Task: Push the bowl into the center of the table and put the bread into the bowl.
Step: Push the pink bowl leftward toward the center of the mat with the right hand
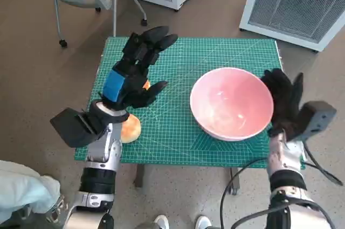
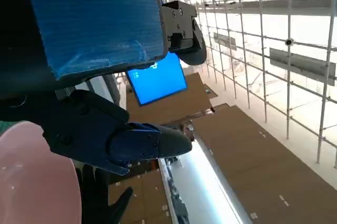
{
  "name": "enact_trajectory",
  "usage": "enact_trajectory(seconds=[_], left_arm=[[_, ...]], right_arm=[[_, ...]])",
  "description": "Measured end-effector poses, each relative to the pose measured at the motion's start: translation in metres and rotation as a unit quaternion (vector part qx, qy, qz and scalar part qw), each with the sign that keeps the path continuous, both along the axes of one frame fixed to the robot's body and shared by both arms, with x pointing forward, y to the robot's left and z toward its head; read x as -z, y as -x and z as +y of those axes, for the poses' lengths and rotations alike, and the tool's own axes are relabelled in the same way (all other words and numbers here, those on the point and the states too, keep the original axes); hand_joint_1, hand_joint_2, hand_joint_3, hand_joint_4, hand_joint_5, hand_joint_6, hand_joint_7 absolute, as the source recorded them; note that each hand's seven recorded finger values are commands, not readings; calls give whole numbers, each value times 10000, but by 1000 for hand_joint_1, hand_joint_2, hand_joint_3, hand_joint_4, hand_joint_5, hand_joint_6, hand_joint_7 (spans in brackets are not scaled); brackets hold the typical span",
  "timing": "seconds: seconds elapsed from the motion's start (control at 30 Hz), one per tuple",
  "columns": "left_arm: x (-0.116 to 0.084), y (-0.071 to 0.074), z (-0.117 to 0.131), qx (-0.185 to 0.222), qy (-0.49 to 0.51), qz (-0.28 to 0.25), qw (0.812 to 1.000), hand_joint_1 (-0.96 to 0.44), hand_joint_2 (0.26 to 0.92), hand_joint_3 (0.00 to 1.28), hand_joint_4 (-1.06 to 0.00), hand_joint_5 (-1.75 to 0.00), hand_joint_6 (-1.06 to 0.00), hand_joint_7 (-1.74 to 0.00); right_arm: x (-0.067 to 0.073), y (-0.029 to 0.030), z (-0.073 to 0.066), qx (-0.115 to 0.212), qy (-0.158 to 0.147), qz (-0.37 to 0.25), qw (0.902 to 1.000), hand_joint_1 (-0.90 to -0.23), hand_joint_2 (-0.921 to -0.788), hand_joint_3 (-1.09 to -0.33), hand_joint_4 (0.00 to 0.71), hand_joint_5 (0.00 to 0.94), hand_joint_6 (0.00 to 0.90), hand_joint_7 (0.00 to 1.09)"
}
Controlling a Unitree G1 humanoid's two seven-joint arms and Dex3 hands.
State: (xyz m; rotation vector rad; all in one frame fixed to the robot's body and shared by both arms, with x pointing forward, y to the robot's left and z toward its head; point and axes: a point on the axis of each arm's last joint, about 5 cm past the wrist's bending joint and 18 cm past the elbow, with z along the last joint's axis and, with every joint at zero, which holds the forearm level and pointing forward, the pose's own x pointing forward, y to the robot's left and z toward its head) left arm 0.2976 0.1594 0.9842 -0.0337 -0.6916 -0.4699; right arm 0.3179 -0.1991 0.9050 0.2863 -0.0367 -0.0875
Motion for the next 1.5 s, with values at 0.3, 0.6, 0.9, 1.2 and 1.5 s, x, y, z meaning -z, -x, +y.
enact_trajectory(seconds=[0.3,0.6,0.9,1.2,1.5], left_arm=[[54,36,83,-172,-4,47,9998,-552,921,316,-89,-524,-6,-703],[56,58,166,-333,-29,42,9994,-574,921,316,-132,-453,-32,-670],[54,64,175,-433,14,45,9991,-573,921,313,-153,-416,-45,-653],[61,71,168,-492,23,61,9988,-574,921,308,-159,-404,-48,-647],[64,71,166,-500,28,53,9987,-574,921,310,-162,-397,-48,-645]], right_arm=[[-56,-83,174,-285,-721,23,9970,-499,-921,-733,1,-1,16,247],[-139,-156,326,-531,-1078,7,9928,-496,-921,-712,-1,-1,32,256],[-153,-175,427,-686,-1164,77,9908,-497,-921,-677,-1,-1,42,263],[-178,-188,413,-739,-1147,46,9906,-483,-921,-683,-1,-1,41,259],[-259,-205,239,-695,-873,-290,9933,-471,-921,-708,-1,-1,27,251]])
